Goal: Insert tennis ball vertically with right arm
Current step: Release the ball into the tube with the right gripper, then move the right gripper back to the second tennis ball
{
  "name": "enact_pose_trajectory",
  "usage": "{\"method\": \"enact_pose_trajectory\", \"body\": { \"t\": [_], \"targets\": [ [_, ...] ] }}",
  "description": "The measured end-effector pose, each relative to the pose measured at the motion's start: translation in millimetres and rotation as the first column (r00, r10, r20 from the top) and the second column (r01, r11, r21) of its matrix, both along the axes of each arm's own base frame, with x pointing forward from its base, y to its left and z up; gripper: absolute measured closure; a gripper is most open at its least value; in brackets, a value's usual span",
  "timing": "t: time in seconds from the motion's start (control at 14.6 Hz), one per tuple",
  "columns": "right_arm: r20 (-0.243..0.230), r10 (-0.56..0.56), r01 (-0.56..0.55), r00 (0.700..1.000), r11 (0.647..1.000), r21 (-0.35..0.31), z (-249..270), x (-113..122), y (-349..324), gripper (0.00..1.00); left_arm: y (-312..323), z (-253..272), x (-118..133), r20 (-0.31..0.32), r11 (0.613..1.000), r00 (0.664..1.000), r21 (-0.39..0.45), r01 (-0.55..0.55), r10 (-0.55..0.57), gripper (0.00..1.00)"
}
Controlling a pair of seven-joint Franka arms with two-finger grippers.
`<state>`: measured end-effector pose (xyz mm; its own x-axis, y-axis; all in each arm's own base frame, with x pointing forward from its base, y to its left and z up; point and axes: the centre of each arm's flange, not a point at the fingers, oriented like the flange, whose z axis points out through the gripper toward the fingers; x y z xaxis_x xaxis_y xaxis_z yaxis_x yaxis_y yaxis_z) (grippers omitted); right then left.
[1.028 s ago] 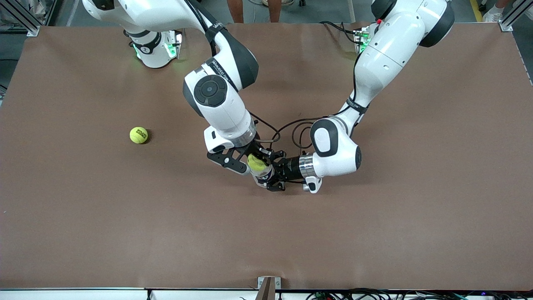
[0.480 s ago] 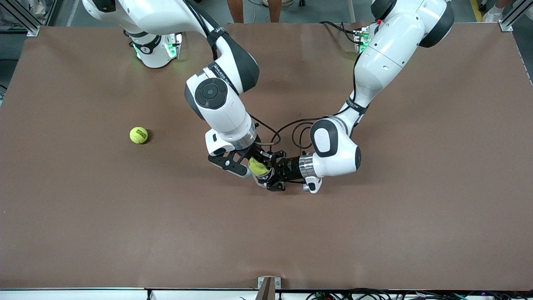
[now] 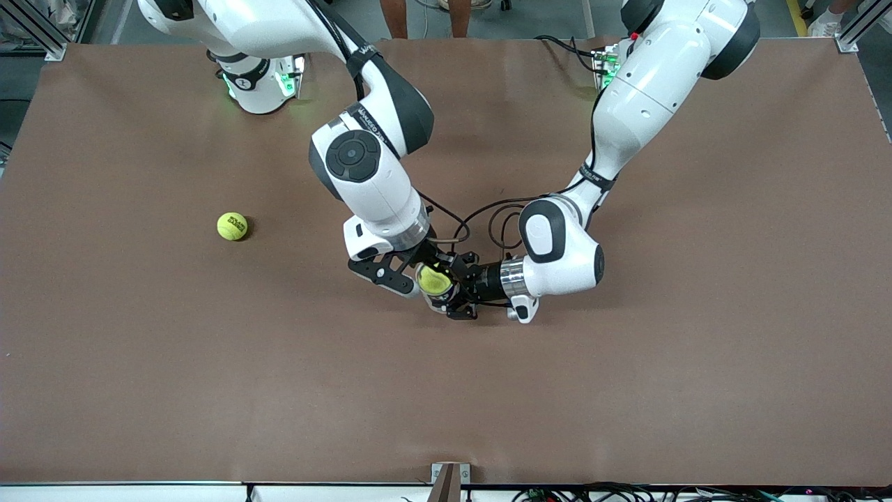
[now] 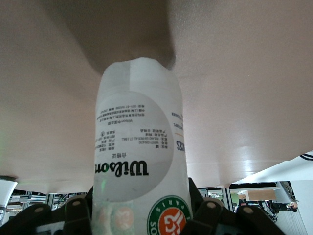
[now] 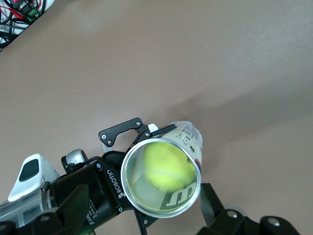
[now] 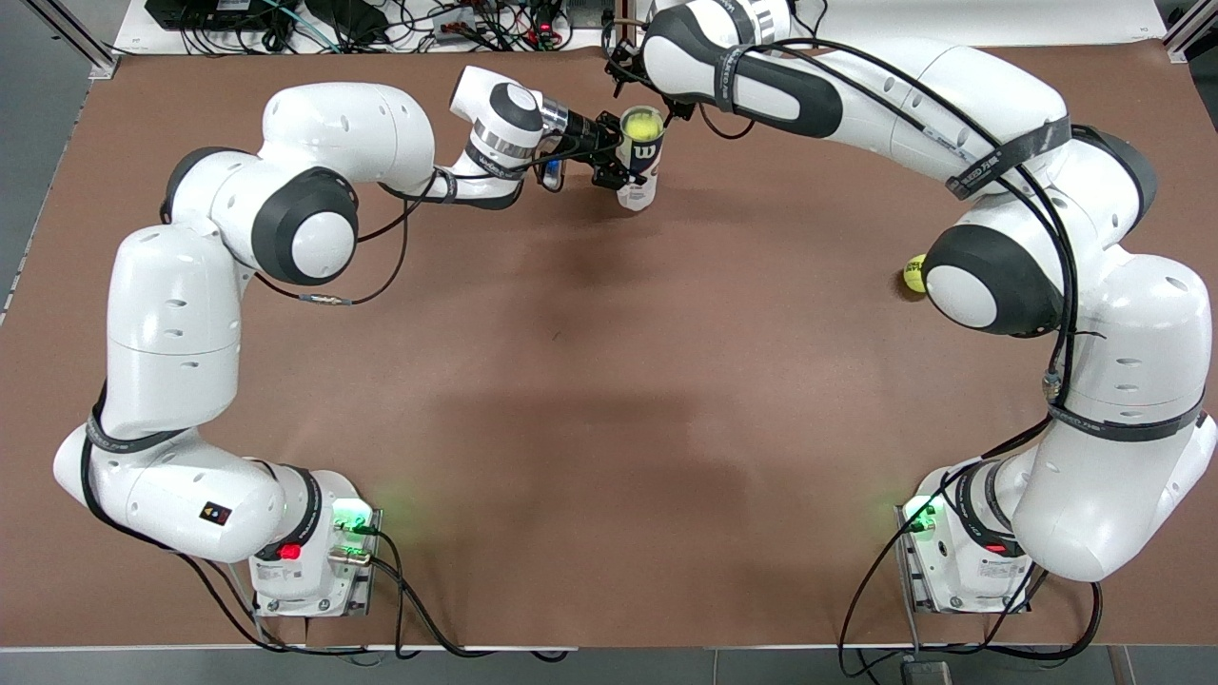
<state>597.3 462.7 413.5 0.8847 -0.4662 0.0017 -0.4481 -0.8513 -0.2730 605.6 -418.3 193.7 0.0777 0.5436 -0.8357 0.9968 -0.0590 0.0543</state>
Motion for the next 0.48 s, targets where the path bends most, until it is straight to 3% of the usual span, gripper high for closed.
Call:
{"method": "enact_pose_trajectory", "body": {
  "t": [0.21, 0.34, 0.48],
  "targets": [
    [-0.023, 0.0, -0.001, 1.0, 0.999, -0.037, 0.4, 3.1, -9.4, 0.0, 0.2, -0.8, -0.4, -0.001, 1.0, 1.0, 0.001, 0.0, 0.0, 0.33],
    [-0.055, 0.026, -0.032, 0.998, 0.993, -0.115, 2.1, 7.6, -28.1, 0.0, 0.3, -1.5, -0.9, -0.003, 1.0, 1.0, 0.002, 0.001, -0.001, 0.33],
    [-0.137, 0.091, -0.117, 0.986, 0.974, -0.192, 12.3, 12.9, -65.2, 0.0, 0.6, -3.0, -1.9, -0.006, 1.0, 1.0, 0.004, 0.001, -0.001, 0.33]
  ]
}}
